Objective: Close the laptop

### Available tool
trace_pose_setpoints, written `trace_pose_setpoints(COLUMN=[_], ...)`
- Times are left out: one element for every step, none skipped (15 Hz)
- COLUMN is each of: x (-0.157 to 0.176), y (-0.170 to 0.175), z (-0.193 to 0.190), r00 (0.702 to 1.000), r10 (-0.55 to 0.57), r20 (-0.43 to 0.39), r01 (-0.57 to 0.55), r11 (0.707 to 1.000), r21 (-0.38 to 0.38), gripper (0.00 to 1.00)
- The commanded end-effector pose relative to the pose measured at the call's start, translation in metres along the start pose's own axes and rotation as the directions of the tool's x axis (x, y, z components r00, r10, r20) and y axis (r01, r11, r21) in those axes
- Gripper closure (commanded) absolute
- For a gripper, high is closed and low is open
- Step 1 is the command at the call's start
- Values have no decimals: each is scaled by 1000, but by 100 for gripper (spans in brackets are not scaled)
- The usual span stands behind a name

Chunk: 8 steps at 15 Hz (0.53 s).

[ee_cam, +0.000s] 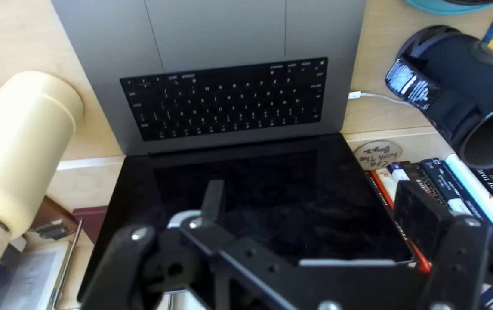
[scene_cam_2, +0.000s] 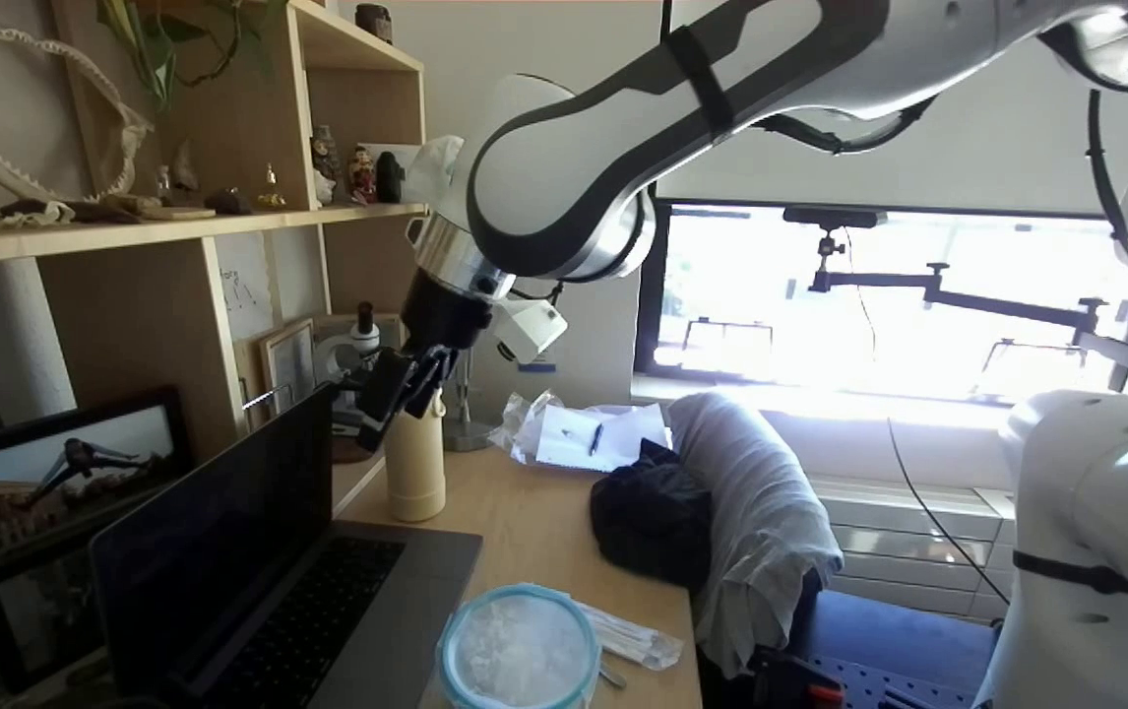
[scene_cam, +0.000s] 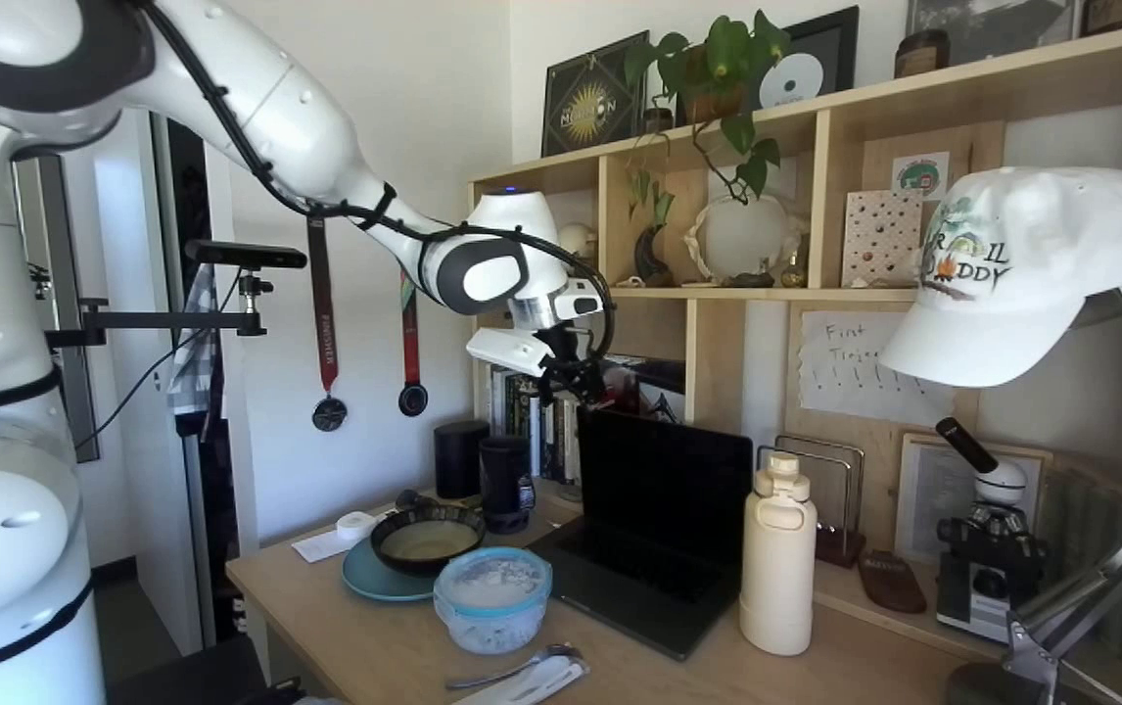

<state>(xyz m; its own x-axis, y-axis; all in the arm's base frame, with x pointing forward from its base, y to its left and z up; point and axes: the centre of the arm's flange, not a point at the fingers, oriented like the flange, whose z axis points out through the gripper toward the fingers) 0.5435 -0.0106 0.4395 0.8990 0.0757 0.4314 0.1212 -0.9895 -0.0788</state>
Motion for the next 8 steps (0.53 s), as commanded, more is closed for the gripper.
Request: trace_pose_setpoints(x=[46,55,62,70,78,85,91,98], y=[3,1,-2,-6,-10,-15,-19,-24], z=[25,31,36,41,46,51,55,60], r00=[993,988,983,978,973,967,961,956], r10=[-106,-134,-162,-186,-210,-232,-252,-264], r20=[-59,-72,-82,-90,-98,-103,-113,-125], r01=[105,132,159,182,204,225,243,253], r11=[994,991,986,982,977,972,966,962], r21=[-25,-32,-40,-52,-62,-76,-84,-99], gripper=[0,0,0,0,0,0,0,0])
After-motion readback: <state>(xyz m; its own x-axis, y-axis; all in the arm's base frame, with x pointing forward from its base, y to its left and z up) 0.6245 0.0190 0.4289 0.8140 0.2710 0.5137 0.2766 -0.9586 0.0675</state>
